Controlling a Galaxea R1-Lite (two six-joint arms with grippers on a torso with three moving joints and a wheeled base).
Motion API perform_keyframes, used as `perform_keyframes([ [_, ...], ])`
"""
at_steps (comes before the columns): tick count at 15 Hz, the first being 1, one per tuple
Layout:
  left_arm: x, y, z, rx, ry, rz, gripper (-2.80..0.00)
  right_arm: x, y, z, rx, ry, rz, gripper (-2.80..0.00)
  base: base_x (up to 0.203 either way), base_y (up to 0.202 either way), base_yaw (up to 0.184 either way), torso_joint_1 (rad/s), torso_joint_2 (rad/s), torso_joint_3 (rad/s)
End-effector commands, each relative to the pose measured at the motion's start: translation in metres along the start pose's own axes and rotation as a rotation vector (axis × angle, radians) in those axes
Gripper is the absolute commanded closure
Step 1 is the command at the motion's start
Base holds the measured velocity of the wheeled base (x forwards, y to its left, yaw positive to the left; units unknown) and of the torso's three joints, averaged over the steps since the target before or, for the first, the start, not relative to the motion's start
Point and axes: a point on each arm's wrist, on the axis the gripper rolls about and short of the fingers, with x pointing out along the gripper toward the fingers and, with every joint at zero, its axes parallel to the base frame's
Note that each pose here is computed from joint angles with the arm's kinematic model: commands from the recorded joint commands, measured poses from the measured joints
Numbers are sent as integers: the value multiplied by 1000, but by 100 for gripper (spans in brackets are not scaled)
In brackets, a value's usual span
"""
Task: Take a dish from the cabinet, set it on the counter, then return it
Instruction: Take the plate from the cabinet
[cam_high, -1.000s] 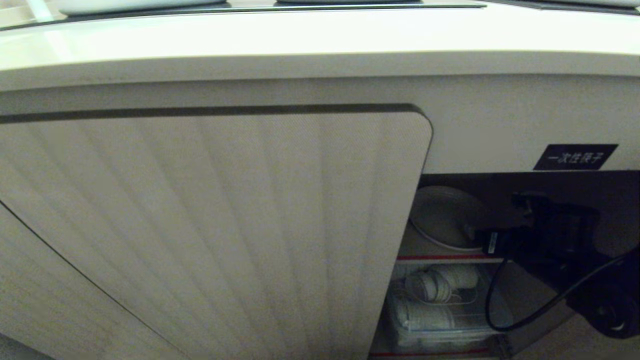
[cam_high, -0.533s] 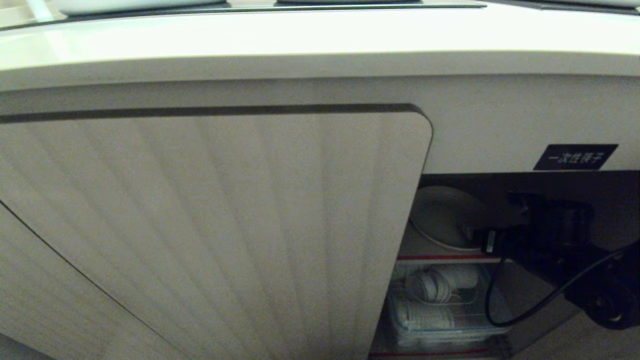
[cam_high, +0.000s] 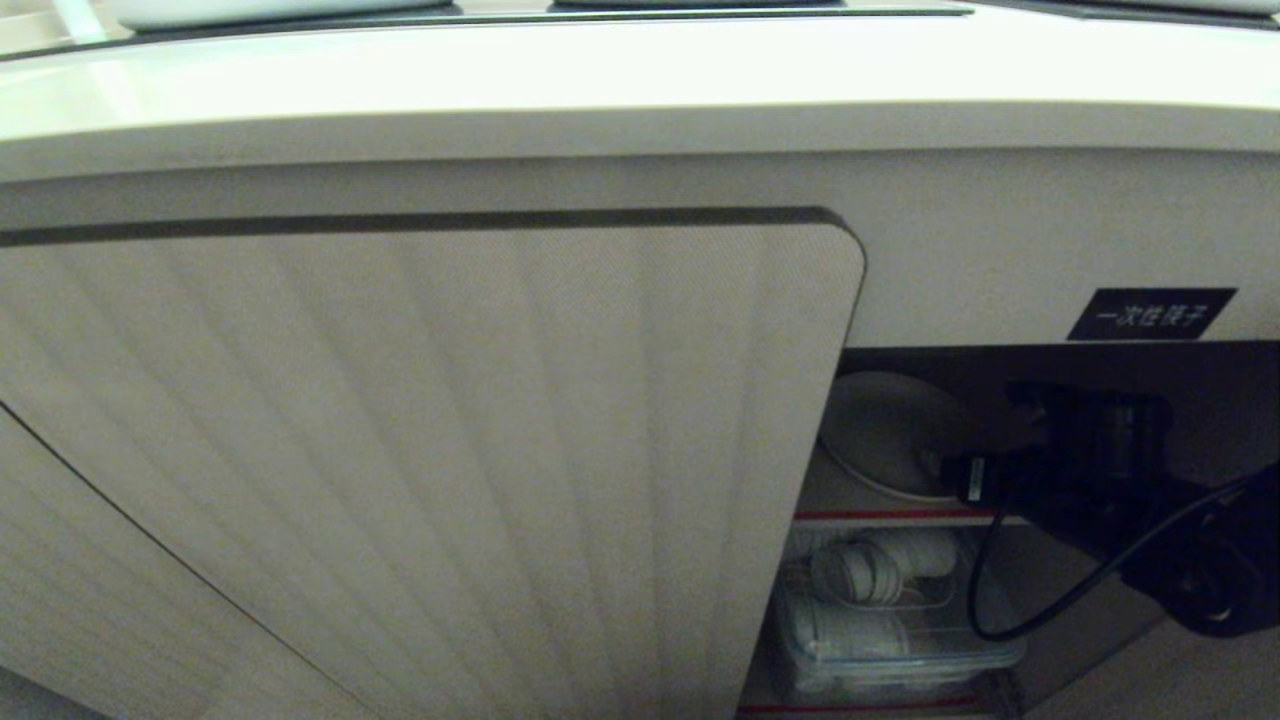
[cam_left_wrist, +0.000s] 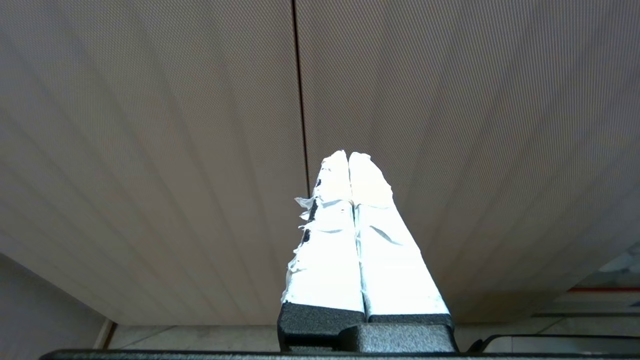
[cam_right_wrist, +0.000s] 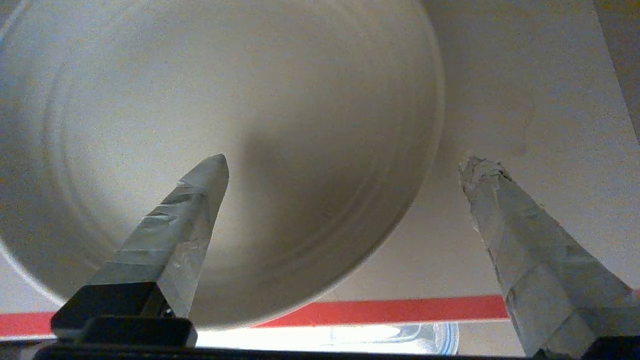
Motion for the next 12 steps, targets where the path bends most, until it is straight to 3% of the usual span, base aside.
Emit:
perform_keyframes([
  [1, 0, 0, 0, 0, 0, 0, 0, 2, 0, 2, 2, -1, -3, -280, 0, 0, 0, 0, 0, 0],
  [12, 0, 0, 0, 0, 0, 0, 0, 7, 0, 2, 2, 69, -10, -280, 0, 0, 0, 0, 0, 0],
])
